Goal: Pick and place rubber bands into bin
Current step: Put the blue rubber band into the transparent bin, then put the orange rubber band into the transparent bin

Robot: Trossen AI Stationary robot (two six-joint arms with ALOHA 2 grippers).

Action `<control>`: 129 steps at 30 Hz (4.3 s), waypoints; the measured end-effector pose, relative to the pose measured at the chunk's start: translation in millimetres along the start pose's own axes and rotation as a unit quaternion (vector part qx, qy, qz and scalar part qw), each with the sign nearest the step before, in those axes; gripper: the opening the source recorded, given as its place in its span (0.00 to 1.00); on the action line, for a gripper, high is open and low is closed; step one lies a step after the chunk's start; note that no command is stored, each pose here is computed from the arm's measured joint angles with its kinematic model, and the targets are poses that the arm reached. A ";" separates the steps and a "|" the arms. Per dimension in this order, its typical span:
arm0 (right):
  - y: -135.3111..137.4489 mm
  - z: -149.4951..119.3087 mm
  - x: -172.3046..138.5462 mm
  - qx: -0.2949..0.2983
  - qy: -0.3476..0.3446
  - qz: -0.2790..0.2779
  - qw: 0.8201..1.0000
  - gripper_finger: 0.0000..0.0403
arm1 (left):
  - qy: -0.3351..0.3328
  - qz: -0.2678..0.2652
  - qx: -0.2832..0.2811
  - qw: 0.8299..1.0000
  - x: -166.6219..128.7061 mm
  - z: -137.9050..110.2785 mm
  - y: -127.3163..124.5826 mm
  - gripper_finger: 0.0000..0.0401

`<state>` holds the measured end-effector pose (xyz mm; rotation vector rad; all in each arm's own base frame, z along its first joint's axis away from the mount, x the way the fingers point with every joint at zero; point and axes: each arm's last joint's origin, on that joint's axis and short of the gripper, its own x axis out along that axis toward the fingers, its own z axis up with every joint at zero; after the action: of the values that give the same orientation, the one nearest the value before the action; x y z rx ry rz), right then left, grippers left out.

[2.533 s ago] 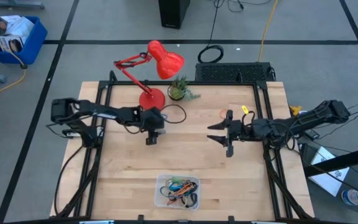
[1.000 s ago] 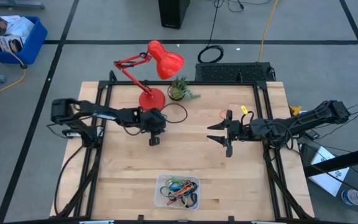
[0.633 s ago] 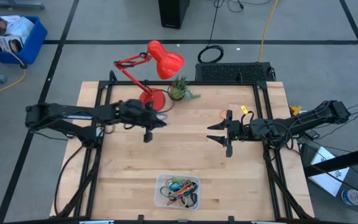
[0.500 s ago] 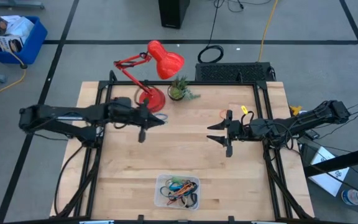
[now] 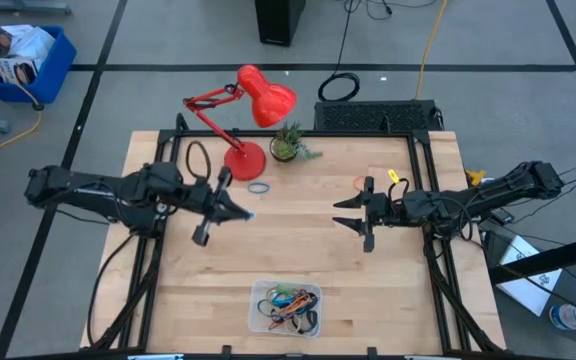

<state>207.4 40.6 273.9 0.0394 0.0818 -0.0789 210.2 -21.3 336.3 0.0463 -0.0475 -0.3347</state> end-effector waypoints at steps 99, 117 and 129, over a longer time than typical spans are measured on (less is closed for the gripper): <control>1.5 -20.8 -2.5 0.033 0.110 0.041 0.993 0.39 | 0.248 0.030 -0.114 0.962 105.5 52.2 -80.7 0.44; -6.6 -8.9 0.6 0.121 0.056 -0.039 0.990 0.39 | 0.155 0.084 -0.073 0.982 -29.4 49.8 -38.8 0.44; -79.2 40.3 16.9 0.157 0.189 -0.257 0.935 0.39 | 0.093 0.120 -0.107 0.983 -74.3 -19.0 -34.2 0.44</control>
<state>221.0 -41.3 309.8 0.3542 0.4646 -0.6099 129.9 -28.4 312.7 -0.1405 0.1670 -0.0911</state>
